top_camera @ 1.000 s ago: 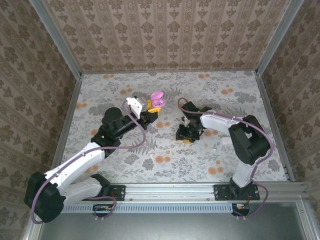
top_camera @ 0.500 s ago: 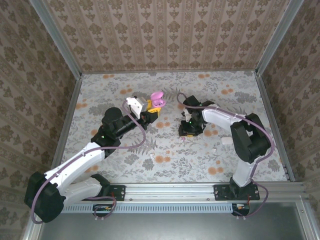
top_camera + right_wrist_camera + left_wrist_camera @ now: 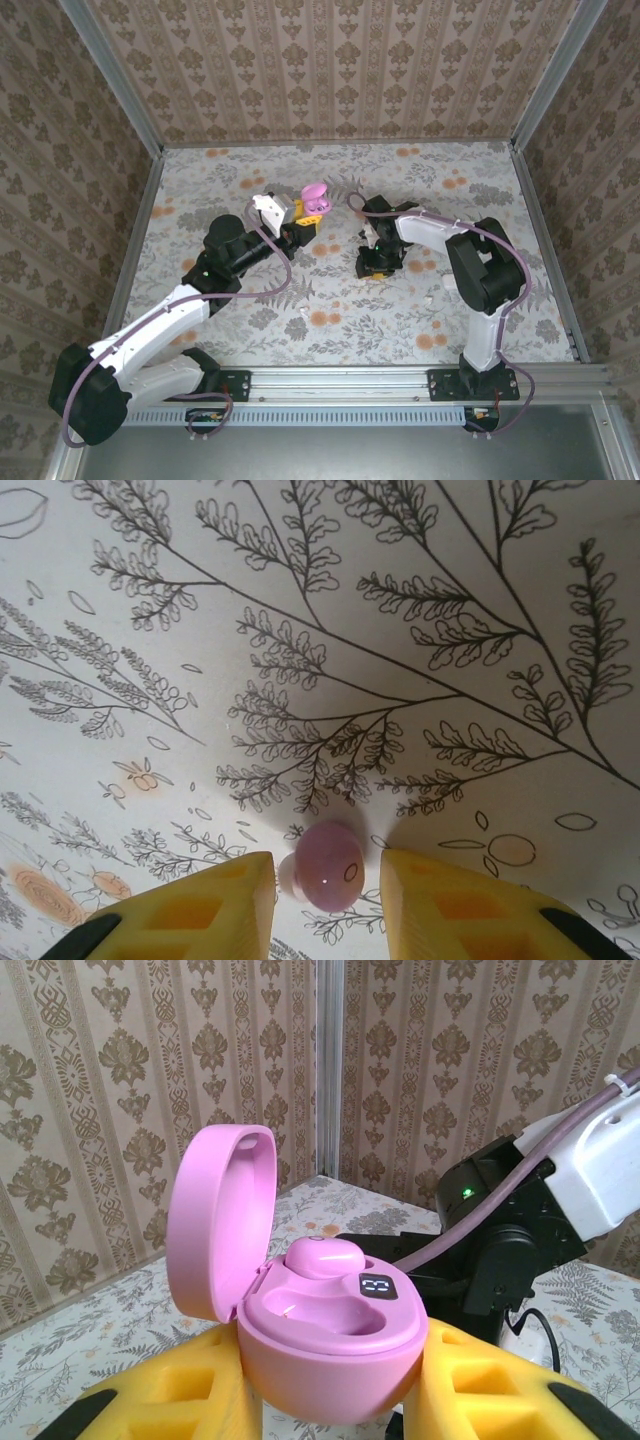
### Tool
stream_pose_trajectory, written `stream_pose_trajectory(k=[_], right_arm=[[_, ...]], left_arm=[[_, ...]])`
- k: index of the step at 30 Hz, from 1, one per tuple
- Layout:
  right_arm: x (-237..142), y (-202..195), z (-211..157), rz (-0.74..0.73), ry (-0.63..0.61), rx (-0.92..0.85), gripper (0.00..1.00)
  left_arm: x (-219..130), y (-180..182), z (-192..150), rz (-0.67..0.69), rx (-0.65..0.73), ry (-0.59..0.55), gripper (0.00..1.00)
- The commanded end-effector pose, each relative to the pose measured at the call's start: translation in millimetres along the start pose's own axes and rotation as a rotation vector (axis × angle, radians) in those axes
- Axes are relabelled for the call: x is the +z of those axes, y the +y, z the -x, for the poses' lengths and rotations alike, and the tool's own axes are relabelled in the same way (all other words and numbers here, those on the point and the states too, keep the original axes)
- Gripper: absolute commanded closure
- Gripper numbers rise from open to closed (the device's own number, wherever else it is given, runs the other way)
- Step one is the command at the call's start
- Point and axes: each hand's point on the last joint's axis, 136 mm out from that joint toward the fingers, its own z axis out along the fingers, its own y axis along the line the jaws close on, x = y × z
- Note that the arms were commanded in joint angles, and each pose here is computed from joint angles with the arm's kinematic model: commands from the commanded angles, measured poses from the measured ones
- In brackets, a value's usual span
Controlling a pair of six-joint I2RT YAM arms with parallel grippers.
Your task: Insert wireless bluetooth earbuds into charging case
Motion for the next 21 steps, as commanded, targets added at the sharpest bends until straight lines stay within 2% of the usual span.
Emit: stream_pose_trajectory(k=[1,10,21], right_arm=[[5,3,-6,0.007,0.046,-0.008,0.65],[12,12,-2,-0.004,0.051,-0.015,0.69],[13,6,3,-0.114,0.037,-0.001,0.74]], left_arm=[[0,-3,19,-0.006,0.01,-0.05,0.66],[1,-3,20,-0.008,0.008,-0.051,0.66],[0,-4,21,-0.012,0.006,-0.054,0.66]])
